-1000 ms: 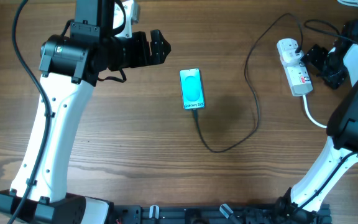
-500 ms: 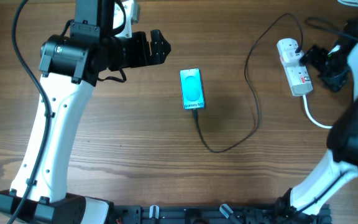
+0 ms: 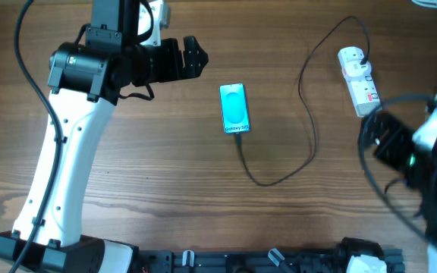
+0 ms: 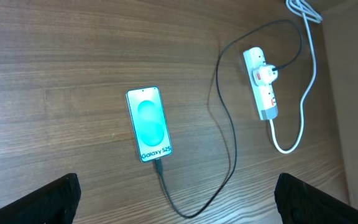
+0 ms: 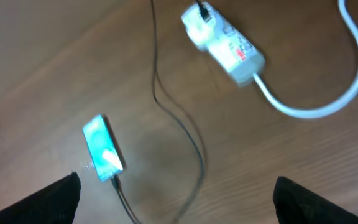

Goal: Plug charger to phone and switch on socket

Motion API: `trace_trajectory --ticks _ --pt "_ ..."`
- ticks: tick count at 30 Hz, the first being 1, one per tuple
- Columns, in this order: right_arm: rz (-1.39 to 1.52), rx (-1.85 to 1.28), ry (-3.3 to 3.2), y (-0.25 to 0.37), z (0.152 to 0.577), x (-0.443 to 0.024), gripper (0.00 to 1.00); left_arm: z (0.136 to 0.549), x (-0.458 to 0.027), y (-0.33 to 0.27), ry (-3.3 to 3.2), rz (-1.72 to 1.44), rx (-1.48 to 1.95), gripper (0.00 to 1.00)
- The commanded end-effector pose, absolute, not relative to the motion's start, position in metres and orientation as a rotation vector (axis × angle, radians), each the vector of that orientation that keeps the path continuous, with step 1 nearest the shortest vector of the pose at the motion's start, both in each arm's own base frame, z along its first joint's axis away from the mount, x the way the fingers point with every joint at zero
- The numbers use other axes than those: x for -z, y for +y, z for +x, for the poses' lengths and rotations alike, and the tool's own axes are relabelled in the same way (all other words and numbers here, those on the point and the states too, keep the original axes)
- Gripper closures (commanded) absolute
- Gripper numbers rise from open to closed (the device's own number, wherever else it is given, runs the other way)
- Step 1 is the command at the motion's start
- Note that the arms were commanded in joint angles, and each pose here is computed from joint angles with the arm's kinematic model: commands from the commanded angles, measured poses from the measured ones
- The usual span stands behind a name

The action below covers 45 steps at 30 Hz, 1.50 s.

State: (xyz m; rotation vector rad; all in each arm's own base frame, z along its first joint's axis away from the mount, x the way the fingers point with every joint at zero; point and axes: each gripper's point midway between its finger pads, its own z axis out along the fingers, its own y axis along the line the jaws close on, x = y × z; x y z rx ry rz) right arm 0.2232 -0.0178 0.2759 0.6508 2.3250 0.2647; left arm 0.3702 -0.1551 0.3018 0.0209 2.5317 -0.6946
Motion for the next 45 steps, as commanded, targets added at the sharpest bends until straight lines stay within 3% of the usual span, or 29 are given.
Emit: trace_trajectory --ticks 1,3,22,24,26,31,45 --pt "0.689 -0.264 2.415 -0.010 0.187 -0.254 0.00 0.371 -0.302 -0.153 2.523 0.040 0.674 0.00" --pt "0.715 -0.259 2.481 -0.008 0.171 -0.244 0.00 0.371 -0.302 -0.153 2.523 0.040 0.674 0.00" --pt "0.718 -0.134 2.389 -0.024 0.165 -0.254 0.00 0.371 -0.302 -0.153 2.523 0.040 0.674 0.00" --pt "0.656 -0.173 2.257 -0.023 0.177 -0.268 0.00 0.371 -0.302 -0.153 2.523 0.040 0.674 0.00" --pt "0.341 -0.256 2.093 -0.001 0.196 -0.282 0.00 0.371 -0.302 -0.153 2.523 0.040 0.674 0.00" --pt "0.007 -0.305 1.852 0.030 0.211 -0.266 0.01 0.371 -0.302 -0.153 2.523 0.040 0.674 0.00" --pt "-0.145 -0.351 1.580 0.056 0.227 -0.207 0.00 0.371 -0.302 -0.153 2.523 0.040 0.674 0.00"
